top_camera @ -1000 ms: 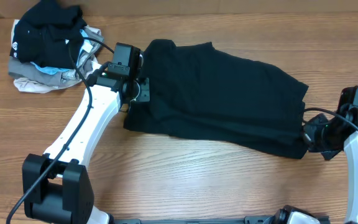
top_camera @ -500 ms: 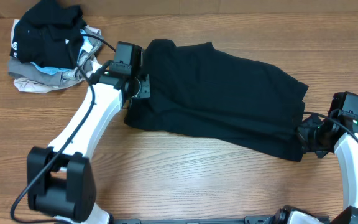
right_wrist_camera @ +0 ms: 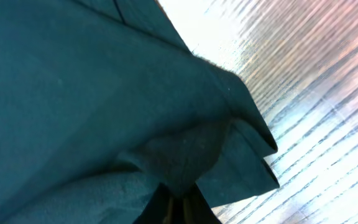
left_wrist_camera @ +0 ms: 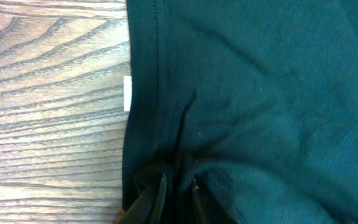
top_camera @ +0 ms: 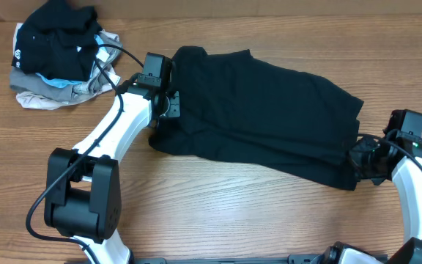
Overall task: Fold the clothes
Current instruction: 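Lower the stretched T-shirt flat onto the table with both grippers, then open both grippers and lift them off the T-shirt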
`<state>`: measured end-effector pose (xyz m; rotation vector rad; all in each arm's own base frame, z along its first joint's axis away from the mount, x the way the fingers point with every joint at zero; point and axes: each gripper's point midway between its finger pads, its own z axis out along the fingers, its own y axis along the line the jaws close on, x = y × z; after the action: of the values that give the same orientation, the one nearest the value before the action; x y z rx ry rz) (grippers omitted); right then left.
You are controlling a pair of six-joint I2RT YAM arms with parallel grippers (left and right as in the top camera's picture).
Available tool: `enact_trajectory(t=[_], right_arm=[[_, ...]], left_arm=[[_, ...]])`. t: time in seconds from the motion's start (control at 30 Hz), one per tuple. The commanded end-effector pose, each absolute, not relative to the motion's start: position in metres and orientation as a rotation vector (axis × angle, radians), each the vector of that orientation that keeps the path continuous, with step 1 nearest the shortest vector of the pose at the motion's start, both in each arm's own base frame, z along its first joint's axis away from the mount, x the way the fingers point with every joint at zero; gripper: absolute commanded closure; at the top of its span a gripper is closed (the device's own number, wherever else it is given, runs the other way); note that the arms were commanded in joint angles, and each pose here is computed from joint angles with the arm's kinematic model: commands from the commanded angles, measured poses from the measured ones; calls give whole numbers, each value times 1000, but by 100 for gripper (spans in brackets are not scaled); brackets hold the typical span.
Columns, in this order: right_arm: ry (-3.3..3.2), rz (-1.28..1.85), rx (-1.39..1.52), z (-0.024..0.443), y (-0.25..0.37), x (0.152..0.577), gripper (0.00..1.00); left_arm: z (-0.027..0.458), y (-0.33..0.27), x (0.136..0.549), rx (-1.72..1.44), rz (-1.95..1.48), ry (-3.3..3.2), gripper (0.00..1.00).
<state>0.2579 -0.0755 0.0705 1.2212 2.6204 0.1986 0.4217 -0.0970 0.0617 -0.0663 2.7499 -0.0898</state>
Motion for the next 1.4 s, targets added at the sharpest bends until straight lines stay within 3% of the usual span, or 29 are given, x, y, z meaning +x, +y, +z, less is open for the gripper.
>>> enact_trajectory(t=[0.0, 0.07, 0.1, 0.13, 0.27, 0.43, 0.53, 0.67, 0.87, 1.0, 1.37], right_arm=[[2631, 169, 1202, 64, -79, 255, 65], [2612, 170, 1189, 65, -80, 260, 27], [2610, 170, 1150, 67, -81, 264, 17], [2614, 166, 1109, 71, -82, 267, 11], [2593, 162, 1066, 97, -87, 280, 7], [2565, 218, 930, 160, -85, 301, 6], [2555, 287, 780, 200, -75, 309, 7], [2539, 265, 644, 243, -72, 310, 0], [2545, 260, 583, 258, -77, 329, 0], [2599, 292, 557, 240, -70, 345, 0], [2679, 299, 426, 220, -36, 361, 0]], left_arm=[[60, -89, 424, -101, -67, 2747, 73], [60, -89, 424, -100, -66, 2744, 55], [61, -89, 426, -71, -63, 2741, 41], [63, -89, 428, -22, -54, 2734, 34], [87, -91, 438, 169, -17, 2705, 17], [149, -89, 455, 158, -23, 2659, 0], [196, -91, 459, 164, -44, 2624, 0], [257, -112, 464, 278, -179, 2515, 0], [295, -128, 497, 298, -247, 2363, 0], [275, -138, 530, 318, -261, 2342, 0], [145, -180, 598, 379, -384, 2380, 0]])
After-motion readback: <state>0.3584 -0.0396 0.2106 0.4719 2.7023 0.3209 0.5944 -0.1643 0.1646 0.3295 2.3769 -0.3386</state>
